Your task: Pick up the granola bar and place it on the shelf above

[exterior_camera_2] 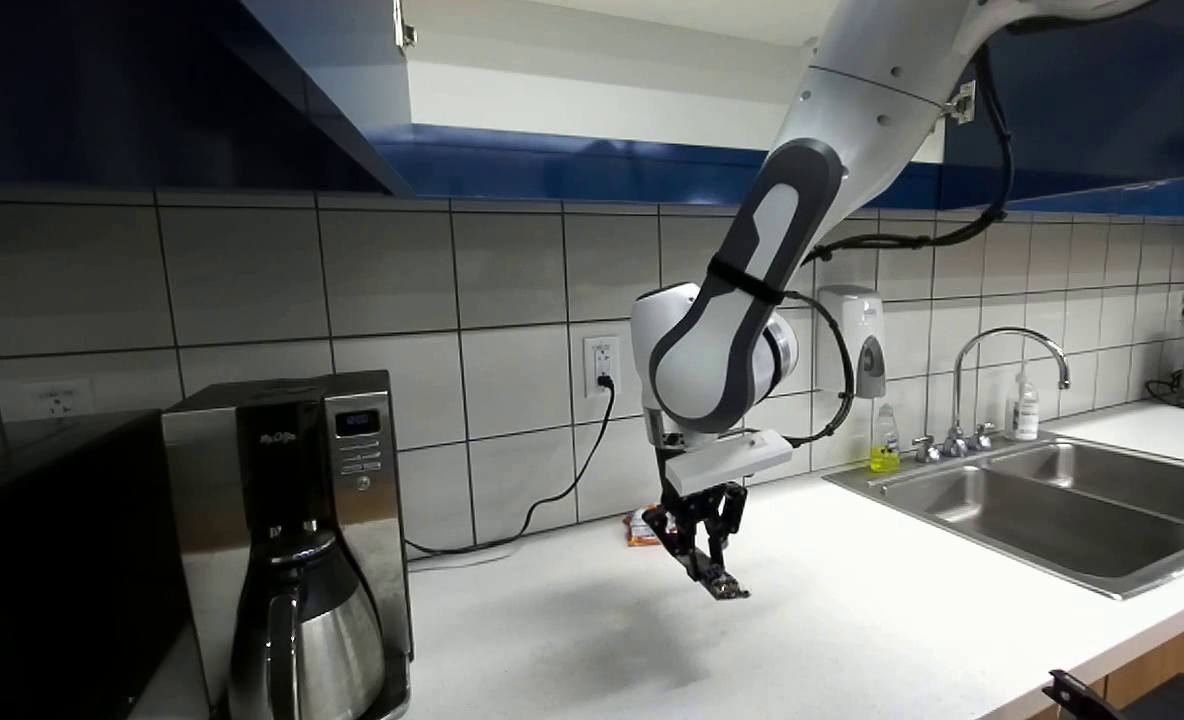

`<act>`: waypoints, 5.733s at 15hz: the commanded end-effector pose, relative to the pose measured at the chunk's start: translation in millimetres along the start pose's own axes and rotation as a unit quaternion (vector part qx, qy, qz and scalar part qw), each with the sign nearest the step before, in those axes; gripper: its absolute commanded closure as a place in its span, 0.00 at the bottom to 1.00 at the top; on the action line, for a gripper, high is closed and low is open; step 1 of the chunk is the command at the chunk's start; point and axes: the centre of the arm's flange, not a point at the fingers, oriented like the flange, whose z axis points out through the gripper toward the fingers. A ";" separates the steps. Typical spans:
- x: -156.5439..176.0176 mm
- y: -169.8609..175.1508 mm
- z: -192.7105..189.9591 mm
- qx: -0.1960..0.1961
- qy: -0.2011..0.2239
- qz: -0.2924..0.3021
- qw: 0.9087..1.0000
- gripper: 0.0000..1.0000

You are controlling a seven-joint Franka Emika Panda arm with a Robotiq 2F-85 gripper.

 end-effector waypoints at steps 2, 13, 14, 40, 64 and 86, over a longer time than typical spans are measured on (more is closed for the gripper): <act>-42.1 4.5 -39.4 -0.003 -0.006 -0.021 1.000 0.91; -94.6 5.3 -104.9 -0.008 0.034 -0.010 0.999 0.91; -97.1 6.8 -112.2 -0.009 0.040 -0.005 0.999 0.91; -129.7 2.6 -343.2 -0.045 0.201 0.049 0.977 0.91; -151.8 7.1 -481.9 -0.050 0.302 0.092 0.948 0.91; -34.5 42.6 -557.7 0.007 0.282 0.135 0.950 0.91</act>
